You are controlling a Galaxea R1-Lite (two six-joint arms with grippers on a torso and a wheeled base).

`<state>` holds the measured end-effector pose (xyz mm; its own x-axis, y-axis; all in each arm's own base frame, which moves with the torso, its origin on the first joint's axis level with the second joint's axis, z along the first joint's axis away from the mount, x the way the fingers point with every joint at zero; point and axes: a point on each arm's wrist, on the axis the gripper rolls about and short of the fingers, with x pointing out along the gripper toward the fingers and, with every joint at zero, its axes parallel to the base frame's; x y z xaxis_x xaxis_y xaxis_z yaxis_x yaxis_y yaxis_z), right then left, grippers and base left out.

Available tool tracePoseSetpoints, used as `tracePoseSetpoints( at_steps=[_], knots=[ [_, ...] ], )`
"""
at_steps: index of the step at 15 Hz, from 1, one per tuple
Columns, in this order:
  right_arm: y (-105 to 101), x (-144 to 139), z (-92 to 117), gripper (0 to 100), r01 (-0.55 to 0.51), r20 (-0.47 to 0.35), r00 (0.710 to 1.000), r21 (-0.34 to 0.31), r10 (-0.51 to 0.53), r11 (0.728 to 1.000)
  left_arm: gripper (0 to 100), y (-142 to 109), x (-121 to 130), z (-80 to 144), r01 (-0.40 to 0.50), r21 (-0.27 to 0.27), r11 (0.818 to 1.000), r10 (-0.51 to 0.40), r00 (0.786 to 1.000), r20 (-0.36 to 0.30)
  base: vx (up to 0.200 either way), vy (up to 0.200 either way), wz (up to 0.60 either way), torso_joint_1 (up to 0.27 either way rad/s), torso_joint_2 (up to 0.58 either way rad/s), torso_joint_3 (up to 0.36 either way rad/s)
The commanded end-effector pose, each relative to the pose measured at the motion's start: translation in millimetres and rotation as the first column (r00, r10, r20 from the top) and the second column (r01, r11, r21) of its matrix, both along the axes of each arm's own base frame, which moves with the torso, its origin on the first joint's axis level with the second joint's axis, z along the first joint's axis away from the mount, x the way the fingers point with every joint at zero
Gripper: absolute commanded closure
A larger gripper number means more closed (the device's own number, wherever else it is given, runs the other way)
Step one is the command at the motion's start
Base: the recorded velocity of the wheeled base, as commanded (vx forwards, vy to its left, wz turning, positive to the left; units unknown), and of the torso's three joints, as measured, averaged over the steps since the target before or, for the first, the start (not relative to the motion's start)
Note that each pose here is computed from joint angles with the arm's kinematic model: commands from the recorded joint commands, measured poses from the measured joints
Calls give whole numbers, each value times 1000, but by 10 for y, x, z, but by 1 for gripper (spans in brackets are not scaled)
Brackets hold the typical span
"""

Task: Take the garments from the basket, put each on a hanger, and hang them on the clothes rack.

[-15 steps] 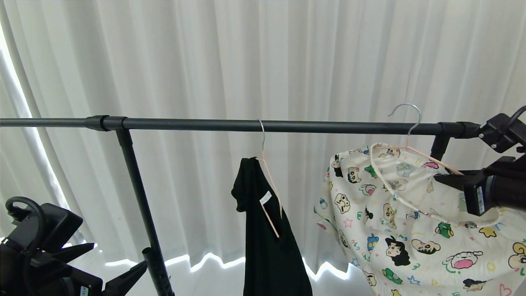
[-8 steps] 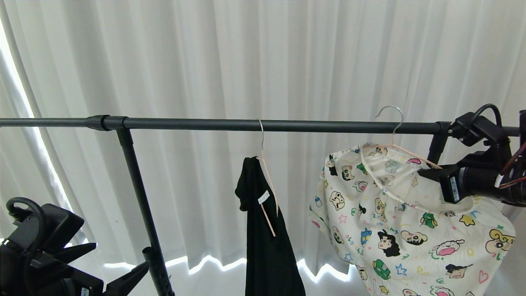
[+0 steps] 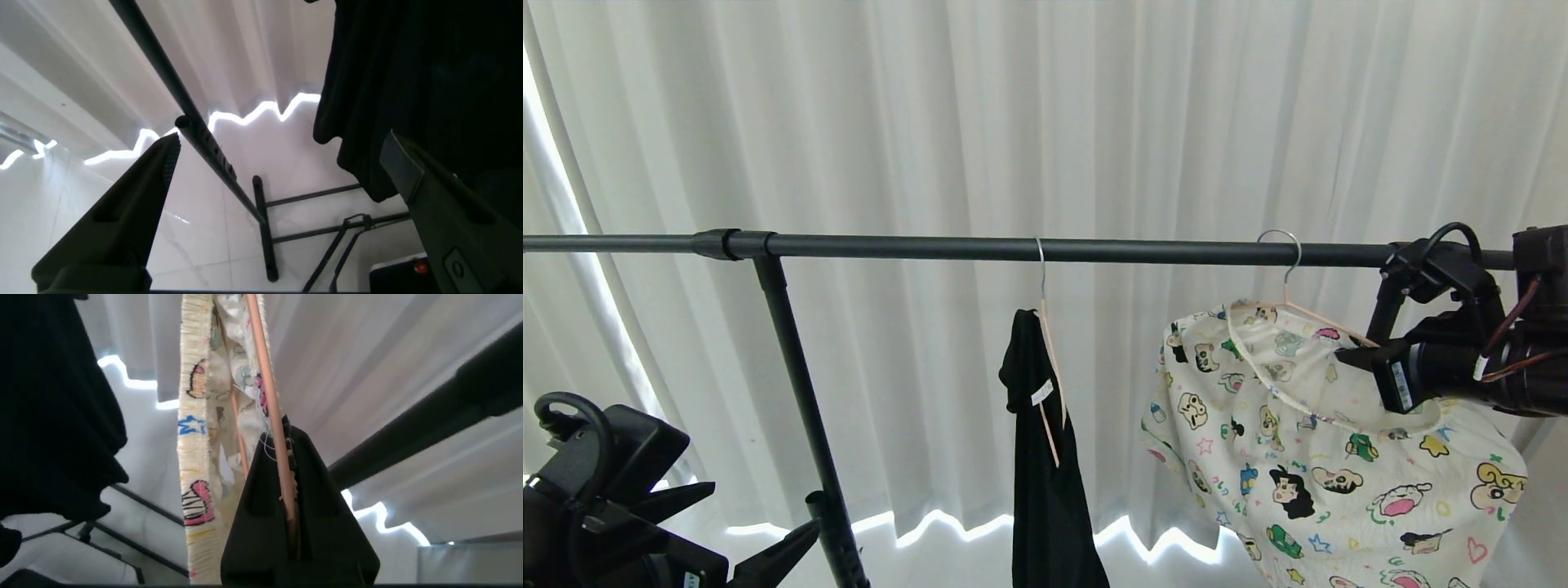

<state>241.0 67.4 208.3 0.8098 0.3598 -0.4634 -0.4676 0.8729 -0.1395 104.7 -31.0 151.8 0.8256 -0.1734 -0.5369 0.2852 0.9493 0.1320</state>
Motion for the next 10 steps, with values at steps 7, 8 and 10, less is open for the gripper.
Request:
tracePoseSetpoints(
  at_steps=[7, 8, 10],
  knots=[
    [-107, -520, 226, 0, 24, 78, 996, 116, -33, 993, 0, 9, -21, 48, -1, 1, 1000, 1, 1000, 31, 0, 0, 0, 0, 0, 0],
    [-136, -577, 243, 0, 34, 92, 995, 118, -45, 992, 0, 9, -21, 48, 1, 7, 1000, -1, 999, 33, 0, 0, 0, 0, 0, 0],
    [-177, -642, 318, 0, 87, 171, 980, 96, -103, 992, 0, 10, -18, 41, 7, 20, 1000, -7, 1000, 31, 0, 0, 0, 0, 0, 0]
  ],
)
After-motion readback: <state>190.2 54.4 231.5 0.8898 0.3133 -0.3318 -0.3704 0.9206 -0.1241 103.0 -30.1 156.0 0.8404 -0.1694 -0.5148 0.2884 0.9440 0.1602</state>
